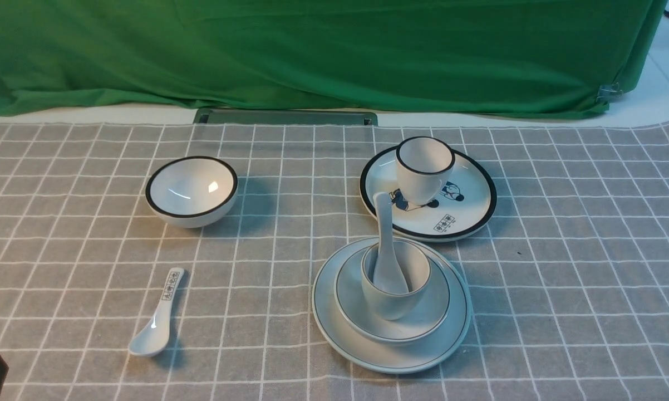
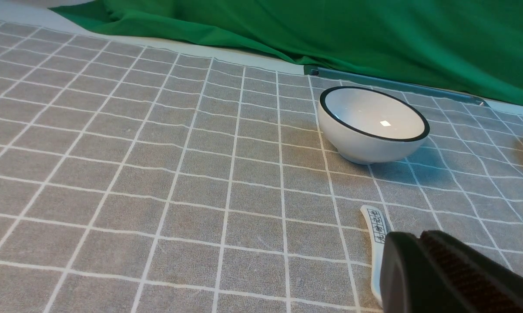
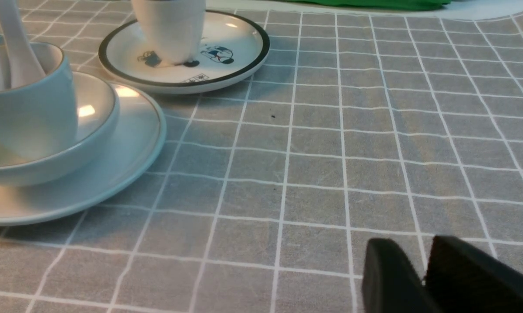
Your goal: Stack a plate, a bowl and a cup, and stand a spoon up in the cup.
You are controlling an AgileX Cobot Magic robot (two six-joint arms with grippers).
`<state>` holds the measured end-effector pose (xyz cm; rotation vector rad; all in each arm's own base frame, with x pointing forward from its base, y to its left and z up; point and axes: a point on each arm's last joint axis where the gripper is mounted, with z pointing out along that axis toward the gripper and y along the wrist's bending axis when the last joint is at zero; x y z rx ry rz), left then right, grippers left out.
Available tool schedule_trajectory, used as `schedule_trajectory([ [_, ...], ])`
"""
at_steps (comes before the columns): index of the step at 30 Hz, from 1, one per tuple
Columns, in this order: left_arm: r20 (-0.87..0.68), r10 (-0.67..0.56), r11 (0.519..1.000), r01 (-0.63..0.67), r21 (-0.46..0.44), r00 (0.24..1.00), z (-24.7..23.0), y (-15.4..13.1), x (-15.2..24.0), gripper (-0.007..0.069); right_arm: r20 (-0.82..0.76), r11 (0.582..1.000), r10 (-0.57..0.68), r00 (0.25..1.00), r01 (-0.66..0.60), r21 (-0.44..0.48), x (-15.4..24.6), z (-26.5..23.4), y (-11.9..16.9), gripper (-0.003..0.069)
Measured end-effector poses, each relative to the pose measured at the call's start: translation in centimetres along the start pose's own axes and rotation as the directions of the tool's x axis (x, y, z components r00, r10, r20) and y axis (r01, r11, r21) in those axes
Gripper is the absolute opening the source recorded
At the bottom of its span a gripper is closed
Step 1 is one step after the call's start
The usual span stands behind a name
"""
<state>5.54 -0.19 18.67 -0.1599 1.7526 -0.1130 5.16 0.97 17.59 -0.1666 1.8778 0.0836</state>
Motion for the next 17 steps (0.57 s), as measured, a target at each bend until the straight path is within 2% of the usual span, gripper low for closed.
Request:
schedule_trajectory([
  [17, 0.0, 0.0, 1.0, 0.0, 0.0, 1.0, 0.0, 0.0, 0.0, 0.0013, 0.0, 1.0, 0.0, 1.0, 0.0, 0.0, 0.0, 0.0, 0.0, 0.0214],
])
